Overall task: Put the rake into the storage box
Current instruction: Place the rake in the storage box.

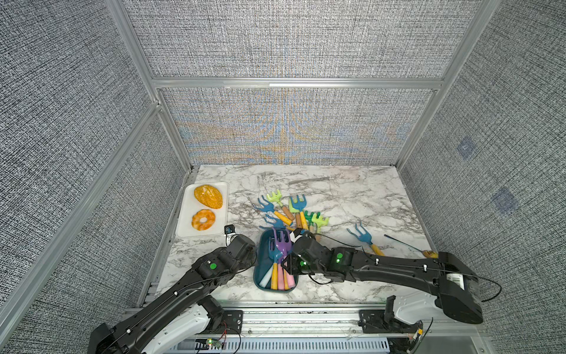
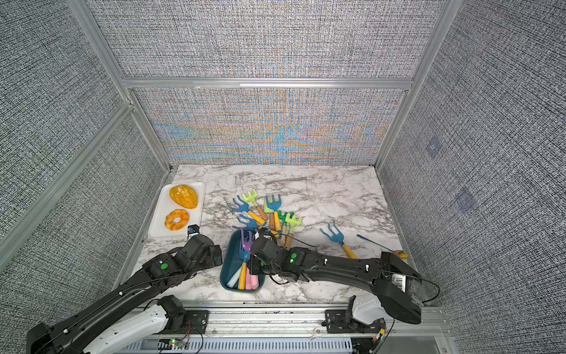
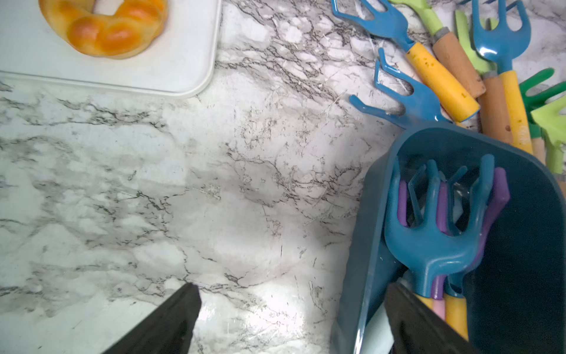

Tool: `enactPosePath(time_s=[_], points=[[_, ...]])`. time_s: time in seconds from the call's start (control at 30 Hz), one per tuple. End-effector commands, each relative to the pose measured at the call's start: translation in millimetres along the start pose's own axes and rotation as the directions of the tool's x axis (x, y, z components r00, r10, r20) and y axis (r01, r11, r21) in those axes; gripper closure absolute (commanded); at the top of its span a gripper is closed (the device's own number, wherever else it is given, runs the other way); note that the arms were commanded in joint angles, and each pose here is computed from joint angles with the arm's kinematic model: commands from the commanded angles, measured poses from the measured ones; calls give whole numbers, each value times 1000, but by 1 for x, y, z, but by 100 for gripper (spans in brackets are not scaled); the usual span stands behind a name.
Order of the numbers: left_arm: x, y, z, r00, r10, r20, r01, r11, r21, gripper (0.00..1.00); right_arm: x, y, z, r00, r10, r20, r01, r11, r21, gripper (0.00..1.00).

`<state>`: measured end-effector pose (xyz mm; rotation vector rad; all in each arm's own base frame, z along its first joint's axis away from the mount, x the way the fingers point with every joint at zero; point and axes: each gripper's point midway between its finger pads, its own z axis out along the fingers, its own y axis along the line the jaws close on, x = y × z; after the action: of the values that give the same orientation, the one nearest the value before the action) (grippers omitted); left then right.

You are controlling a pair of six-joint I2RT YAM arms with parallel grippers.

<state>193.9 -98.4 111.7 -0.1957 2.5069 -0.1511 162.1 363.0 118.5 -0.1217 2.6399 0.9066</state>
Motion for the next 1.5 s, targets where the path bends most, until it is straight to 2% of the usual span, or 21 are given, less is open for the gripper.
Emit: enactPosePath(time_s=[0.0,0.33,0.67,0.77,0.87,0.9,1.07,1.23,1.37,1.47], points=[[1,6,-2,1000,5,7,-5,1000,-16,1,-8,1,6,996,68,52,-69,997,15,100],[3,7,-4,1000,7,8,-7,1000,-2,1,2,-15,25,989,126,77,-134,985,105,100],[6,5,-4,1000,5,-1,-5,1000,19,1,-4,-30,39,990,93,107,-114,970,215,99],[7,5,-4,1000,7,-6,-7,1000,21,1,-4,-30,42,991,82,102,-104,967,231,89],[7,5,-4,1000,5,-7,-5,1000,21,1,-5,-27,39,993,67,100,-89,970,228,69],[7,5,-4,1000,8,-8,-8,1000,21,1,-7,-25,36,993,61,105,-83,971,223,59],[-2,1,-7,1000,18,3,-18,1000,12,1,-20,-15,17,989,31,144,-59,978,202,34],[-18,-10,-8,999,52,12,-52,999,-12,1,-35,-13,-7,982,-4,189,-32,982,189,20],[-39,-24,-3,997,73,13,-72,997,-37,1,-52,-31,-28,972,-30,234,-17,981,194,3],[-53,-38,5,996,88,-2,-88,995,-49,1,-65,-47,-44,964,-29,264,-21,982,186,1]])
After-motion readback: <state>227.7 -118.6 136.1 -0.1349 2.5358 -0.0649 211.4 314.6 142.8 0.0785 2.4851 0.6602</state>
